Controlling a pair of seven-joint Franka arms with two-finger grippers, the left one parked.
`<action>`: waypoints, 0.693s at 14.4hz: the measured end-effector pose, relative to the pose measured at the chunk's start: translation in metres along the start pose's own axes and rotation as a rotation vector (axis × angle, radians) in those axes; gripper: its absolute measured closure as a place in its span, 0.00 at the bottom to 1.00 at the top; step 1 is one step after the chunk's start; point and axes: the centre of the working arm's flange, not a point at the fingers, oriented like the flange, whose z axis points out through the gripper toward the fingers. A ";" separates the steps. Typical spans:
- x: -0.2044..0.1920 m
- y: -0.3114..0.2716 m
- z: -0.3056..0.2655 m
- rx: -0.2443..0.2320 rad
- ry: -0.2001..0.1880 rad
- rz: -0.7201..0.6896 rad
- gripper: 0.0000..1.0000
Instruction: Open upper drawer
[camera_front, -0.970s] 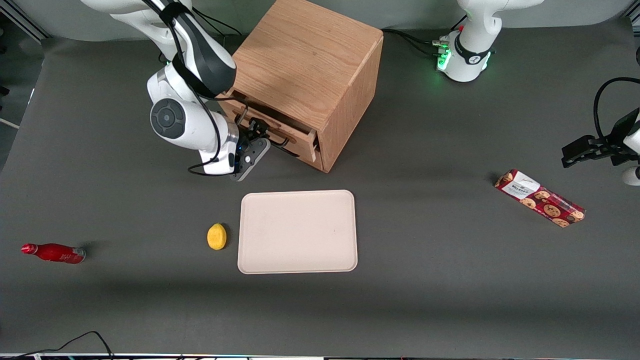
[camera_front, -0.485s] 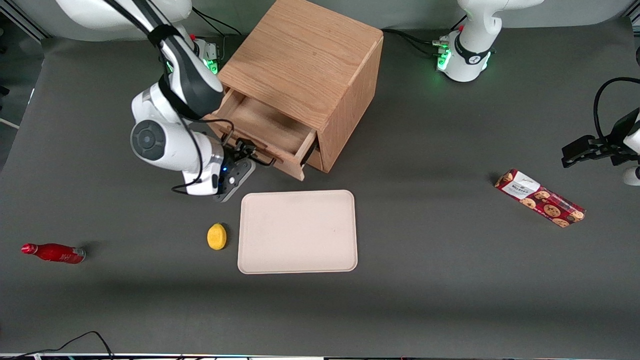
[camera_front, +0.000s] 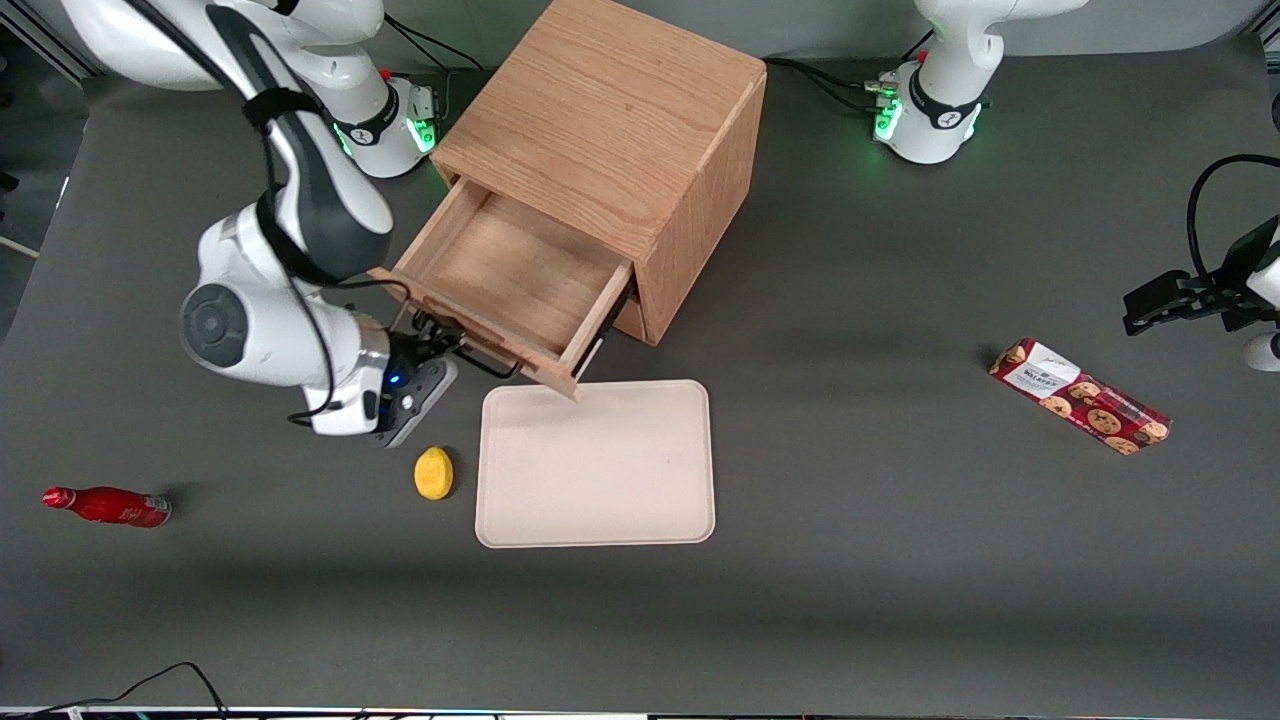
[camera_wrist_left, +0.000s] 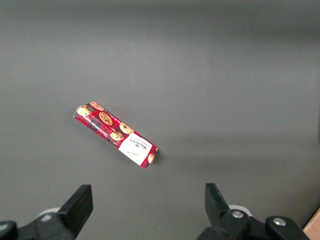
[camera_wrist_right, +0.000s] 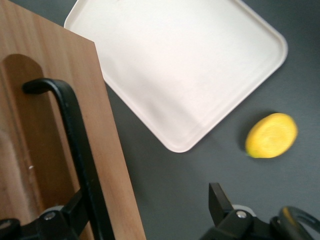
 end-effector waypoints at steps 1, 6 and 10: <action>0.003 0.012 -0.007 -0.006 0.001 -0.009 0.00; 0.020 0.046 -0.052 -0.028 -0.010 -0.037 0.00; 0.015 0.027 -0.119 -0.039 -0.009 -0.006 0.00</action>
